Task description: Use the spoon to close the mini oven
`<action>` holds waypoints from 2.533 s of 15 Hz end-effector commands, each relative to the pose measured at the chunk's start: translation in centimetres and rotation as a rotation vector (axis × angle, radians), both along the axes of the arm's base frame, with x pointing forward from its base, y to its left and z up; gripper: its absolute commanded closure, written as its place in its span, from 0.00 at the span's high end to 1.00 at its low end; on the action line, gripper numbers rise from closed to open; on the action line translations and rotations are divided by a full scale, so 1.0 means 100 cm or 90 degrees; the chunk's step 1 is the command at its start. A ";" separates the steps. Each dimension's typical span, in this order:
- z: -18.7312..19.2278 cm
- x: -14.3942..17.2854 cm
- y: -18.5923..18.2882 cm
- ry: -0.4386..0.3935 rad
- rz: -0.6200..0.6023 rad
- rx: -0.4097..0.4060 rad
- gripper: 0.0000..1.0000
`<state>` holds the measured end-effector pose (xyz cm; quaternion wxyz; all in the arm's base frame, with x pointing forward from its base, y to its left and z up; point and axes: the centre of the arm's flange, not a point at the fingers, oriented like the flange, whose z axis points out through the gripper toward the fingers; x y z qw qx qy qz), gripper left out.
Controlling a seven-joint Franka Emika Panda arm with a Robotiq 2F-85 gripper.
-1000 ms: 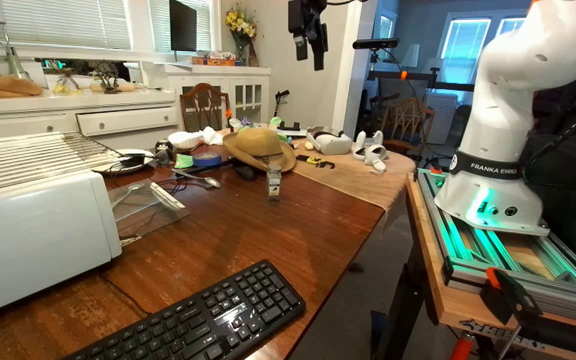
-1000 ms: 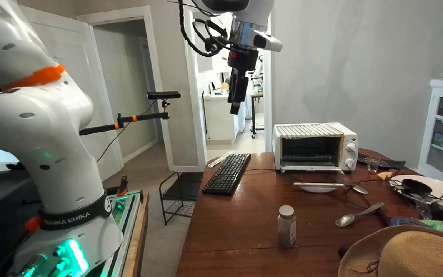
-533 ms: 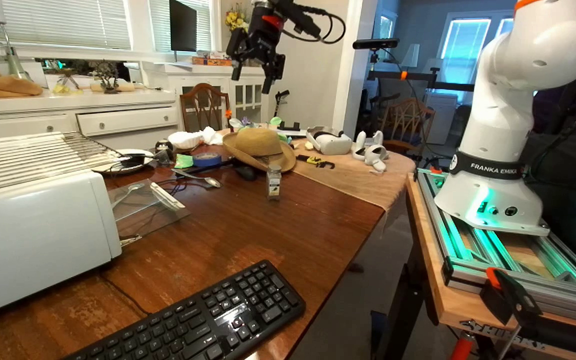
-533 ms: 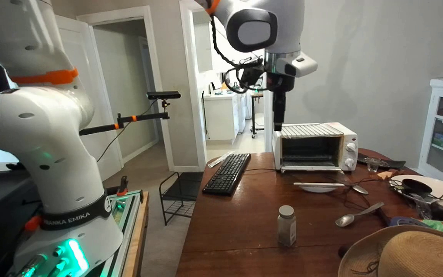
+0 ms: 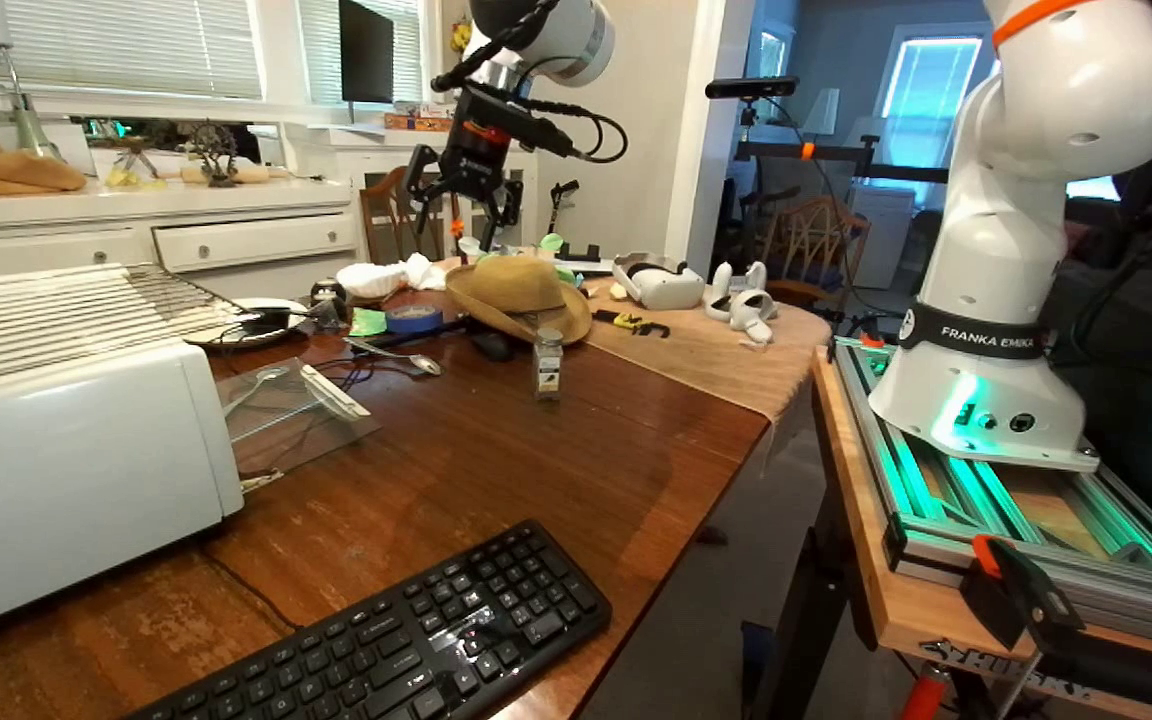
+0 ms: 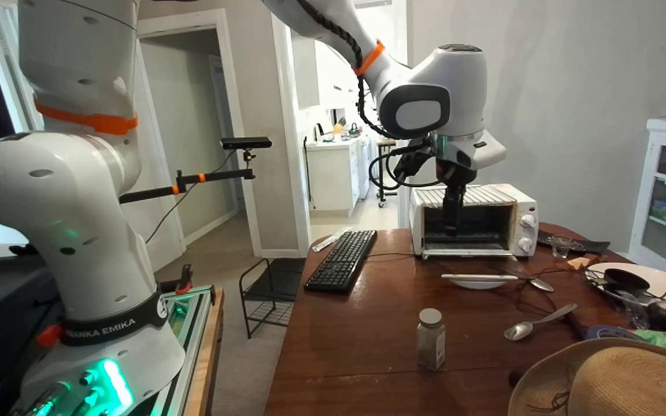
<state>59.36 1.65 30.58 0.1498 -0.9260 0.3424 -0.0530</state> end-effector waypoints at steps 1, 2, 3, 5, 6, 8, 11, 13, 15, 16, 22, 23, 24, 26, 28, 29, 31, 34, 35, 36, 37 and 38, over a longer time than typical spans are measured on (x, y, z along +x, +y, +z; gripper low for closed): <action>0.002 0.001 0.000 -0.003 -0.001 0.000 1.00; -0.005 0.007 -0.005 -0.012 -0.024 -0.004 1.00; -0.015 0.013 -0.010 -0.028 -0.046 0.002 1.00; -0.040 0.032 -0.026 -0.061 -0.076 0.008 1.00; -0.052 0.039 -0.032 -0.066 -0.082 0.020 1.00; -0.082 0.058 -0.042 -0.059 -0.088 0.038 1.00; -0.120 0.086 -0.040 -0.011 -0.046 0.097 1.00; -0.141 0.099 -0.036 0.019 0.011 0.143 1.00; -0.155 0.110 -0.035 0.039 0.061 0.187 1.00; -0.161 0.112 -0.035 0.053 0.080 0.212 1.00; -0.153 0.094 -0.034 0.051 0.063 0.176 1.00; -0.152 0.094 -0.033 0.051 0.064 0.176 1.00; -0.151 0.095 -0.033 0.050 0.065 0.176 1.00; -0.170 0.100 -0.035 0.066 0.104 0.112 1.00; -0.178 0.102 -0.041 0.061 0.150 0.047 1.00; -0.181 0.104 -0.040 0.065 0.171 0.018 1.00; -0.188 0.112 -0.035 0.067 0.202 -0.045 1.00; -0.198 0.133 -0.020 0.023 0.241 -0.137 1.00; -0.201 0.144 -0.015 0.009 0.240 -0.171 1.00; -0.202 0.153 -0.012 0.010 0.215 -0.201 1.00; -0.210 0.157 -0.014 0.093 0.181 -0.141 1.00; -0.192 0.128 -0.014 0.035 0.217 -0.148 1.00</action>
